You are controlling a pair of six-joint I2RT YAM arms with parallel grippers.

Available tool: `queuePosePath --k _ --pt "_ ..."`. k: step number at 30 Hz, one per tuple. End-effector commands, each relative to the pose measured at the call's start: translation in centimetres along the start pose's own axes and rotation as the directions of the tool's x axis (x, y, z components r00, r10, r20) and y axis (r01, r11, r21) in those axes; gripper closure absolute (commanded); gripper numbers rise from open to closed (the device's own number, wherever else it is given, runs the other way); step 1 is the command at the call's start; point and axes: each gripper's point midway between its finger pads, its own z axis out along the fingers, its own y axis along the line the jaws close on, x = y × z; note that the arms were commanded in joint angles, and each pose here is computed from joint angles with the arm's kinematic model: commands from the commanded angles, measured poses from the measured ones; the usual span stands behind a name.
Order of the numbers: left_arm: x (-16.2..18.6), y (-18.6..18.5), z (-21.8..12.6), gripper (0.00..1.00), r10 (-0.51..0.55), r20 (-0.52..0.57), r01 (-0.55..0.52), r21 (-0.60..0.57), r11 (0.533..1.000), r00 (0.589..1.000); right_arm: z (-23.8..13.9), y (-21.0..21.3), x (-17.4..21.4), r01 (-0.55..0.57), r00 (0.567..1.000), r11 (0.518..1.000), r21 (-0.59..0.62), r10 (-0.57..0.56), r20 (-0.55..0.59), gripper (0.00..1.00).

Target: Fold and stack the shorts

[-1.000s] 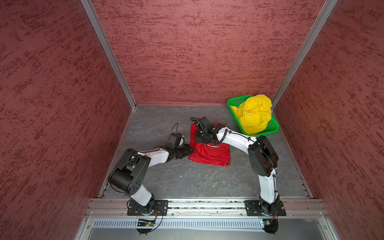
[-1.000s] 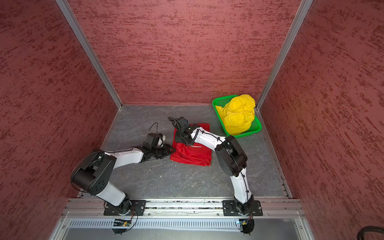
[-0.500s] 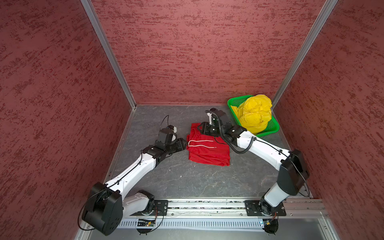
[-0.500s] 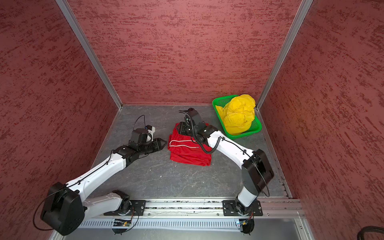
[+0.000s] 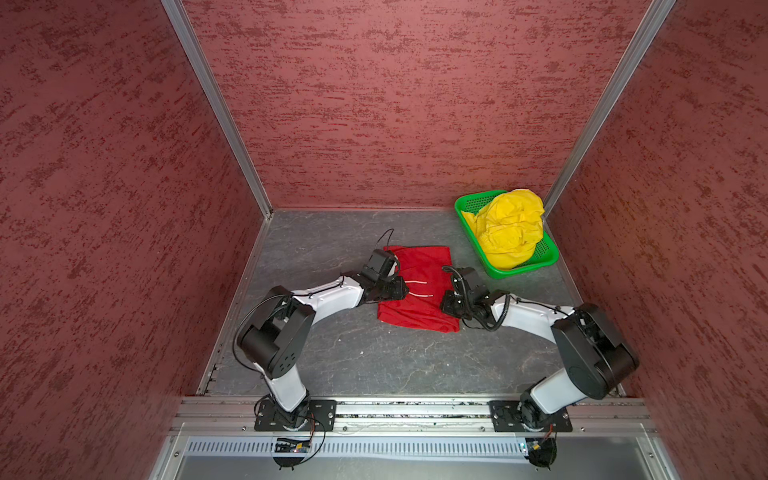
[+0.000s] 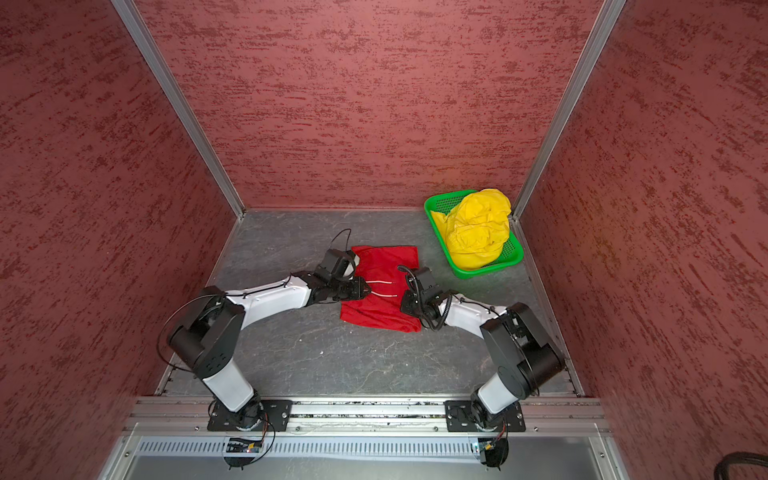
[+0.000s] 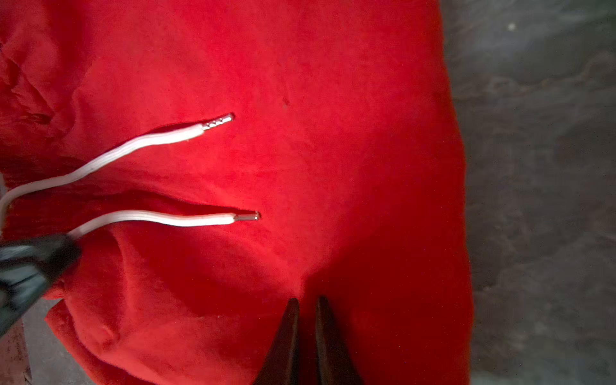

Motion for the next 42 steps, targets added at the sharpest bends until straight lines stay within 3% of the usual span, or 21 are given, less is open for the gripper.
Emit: queuePosePath --k 1,7,12,15,19,24,27,32,40,42 --pt "0.0 3.6 1.2 0.62 -0.052 -0.001 0.052 -0.079 0.996 0.999 1.1 0.7 0.5 -0.051 0.999 0.996 -0.073 0.052 0.011 0.87" --pt "1.0 10.4 -0.6 0.60 -0.161 0.013 0.160 -0.198 0.967 0.987 2.9 2.6 3.9 -0.059 0.998 0.989 -0.132 0.054 -0.045 0.87" --pt "-0.5 14.3 -4.9 0.53 -0.188 0.110 0.211 -0.262 0.942 0.976 4.7 9.3 3.6 0.004 0.999 0.966 -0.259 -0.016 -0.046 0.83" --pt "-1.6 14.1 -7.5 0.42 -0.134 0.142 0.170 -0.281 0.945 0.981 4.8 13.5 2.1 0.062 0.997 0.940 -0.334 -0.071 -0.017 0.70" --pt "-2.6 11.1 -10.4 0.22 0.009 0.165 0.044 -0.314 0.948 0.986 1.9 16.7 -0.3 0.135 0.990 0.909 -0.394 -0.112 0.082 0.56" --pt "-2.8 9.4 -11.1 0.07 0.124 0.150 -0.050 -0.420 0.906 0.981 -1.6 15.4 -1.2 0.178 0.978 0.918 -0.354 -0.126 0.164 0.51" --pt "-2.6 11.1 -10.1 0.03 0.061 0.093 -0.009 -0.482 0.876 0.994 -2.6 13.4 -1.2 0.170 0.977 0.934 -0.315 -0.118 0.177 0.50" --pt "-2.4 14.4 -7.1 0.00 -0.058 -0.018 0.041 -0.495 0.868 0.998 -3.0 11.1 -0.4 0.150 0.979 0.947 -0.284 -0.103 0.176 0.49" --pt "-4.4 19.7 -5.2 0.02 -0.151 -0.075 0.093 -0.505 0.858 0.986 -3.2 9.6 0.2 0.134 0.980 0.951 -0.280 -0.084 0.181 0.49" --pt "-5.5 20.2 -5.4 0.03 -0.177 -0.064 0.128 -0.459 0.879 0.982 -3.0 9.0 0.3 0.132 0.981 0.955 -0.266 -0.087 0.175 0.49"
